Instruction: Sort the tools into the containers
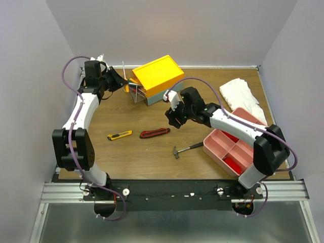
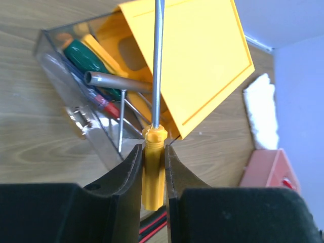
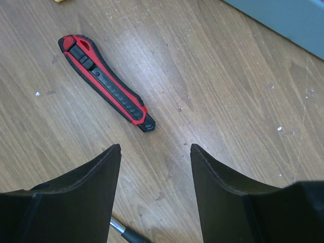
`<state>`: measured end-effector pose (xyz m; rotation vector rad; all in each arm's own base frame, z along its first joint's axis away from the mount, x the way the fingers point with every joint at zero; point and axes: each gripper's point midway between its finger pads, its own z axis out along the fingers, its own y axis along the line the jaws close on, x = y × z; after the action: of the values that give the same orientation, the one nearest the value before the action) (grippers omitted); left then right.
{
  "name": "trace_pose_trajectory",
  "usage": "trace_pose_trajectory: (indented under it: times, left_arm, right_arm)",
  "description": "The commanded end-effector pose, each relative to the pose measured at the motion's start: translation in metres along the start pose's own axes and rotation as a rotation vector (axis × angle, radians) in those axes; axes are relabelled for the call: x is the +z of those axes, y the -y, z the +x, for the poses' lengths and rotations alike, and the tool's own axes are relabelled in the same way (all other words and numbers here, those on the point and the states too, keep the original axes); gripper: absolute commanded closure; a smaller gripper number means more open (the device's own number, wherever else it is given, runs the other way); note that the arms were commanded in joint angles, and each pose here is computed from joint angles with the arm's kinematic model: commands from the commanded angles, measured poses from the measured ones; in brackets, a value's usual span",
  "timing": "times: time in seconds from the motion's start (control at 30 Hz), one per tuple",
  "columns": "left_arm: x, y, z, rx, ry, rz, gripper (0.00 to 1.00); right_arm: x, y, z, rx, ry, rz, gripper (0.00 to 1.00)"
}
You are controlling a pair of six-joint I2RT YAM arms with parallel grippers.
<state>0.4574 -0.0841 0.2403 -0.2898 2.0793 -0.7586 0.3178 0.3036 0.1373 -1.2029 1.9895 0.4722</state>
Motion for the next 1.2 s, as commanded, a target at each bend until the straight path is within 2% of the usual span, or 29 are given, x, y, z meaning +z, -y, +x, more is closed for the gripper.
trace_pose_trajectory:
  times: [0.0,0.17,0.33,0.43,0.47,0.5,0.57,0.77,0.9,1.03,1.13,1.17]
  left_arm:
    - [0.029,0.013,0.009,-0.212,-0.05,0.137,1.0]
    - [0.044,0.005,0.009,-0.273,-0.052,0.114,1.0]
    - [0.052,0.009,0.011,-0.267,-0.064,0.12,1.0]
    - [0.052,0.004,0.016,-0.261,-0.071,0.107,0.82]
    - [0.054,0.015,0.025,-0.253,-0.092,0.12,0.72]
    - [0.05,0.017,0.025,-0.25,-0.09,0.123,0.68]
    - [0.046,0.015,0.028,-0.257,-0.097,0.104,0.61]
    - [0.026,0.018,0.012,-0.253,-0.048,0.072,0.54]
    - [0.011,0.008,-0.005,-0.252,0.001,0.058,0.55]
    - [-0.001,-0.005,-0.012,-0.182,0.035,0.034,0.59]
    - [-0.005,-0.026,-0.01,-0.11,0.035,-0.014,0.71]
    - [-0.005,-0.034,-0.003,-0.105,0.021,-0.029,0.87]
  right_arm:
    - [-0.016,0.01,-0.013,-0.039,0.022,0.046,0.35]
    - [-0.019,0.013,-0.015,-0.062,0.033,0.063,0.35]
    - [-0.018,0.014,-0.009,-0.068,0.021,0.07,0.35]
    - [-0.015,0.013,-0.007,-0.06,0.014,0.063,0.35]
    - [-0.014,0.013,-0.007,-0.059,0.014,0.063,0.35]
    - [-0.014,0.014,-0.01,-0.061,0.018,0.065,0.35]
    - [-0.014,0.017,-0.013,-0.075,0.023,0.078,0.35]
    - [-0.021,0.04,-0.039,-0.082,0.081,0.117,0.35]
    - [-0.027,0.066,-0.061,-0.08,0.129,0.152,0.35]
    - [-0.03,0.104,-0.1,-0.057,0.265,0.245,0.35]
    - [-0.023,0.135,-0.127,-0.025,0.368,0.345,0.35]
    - [-0.016,0.142,-0.131,-0.005,0.386,0.357,0.36]
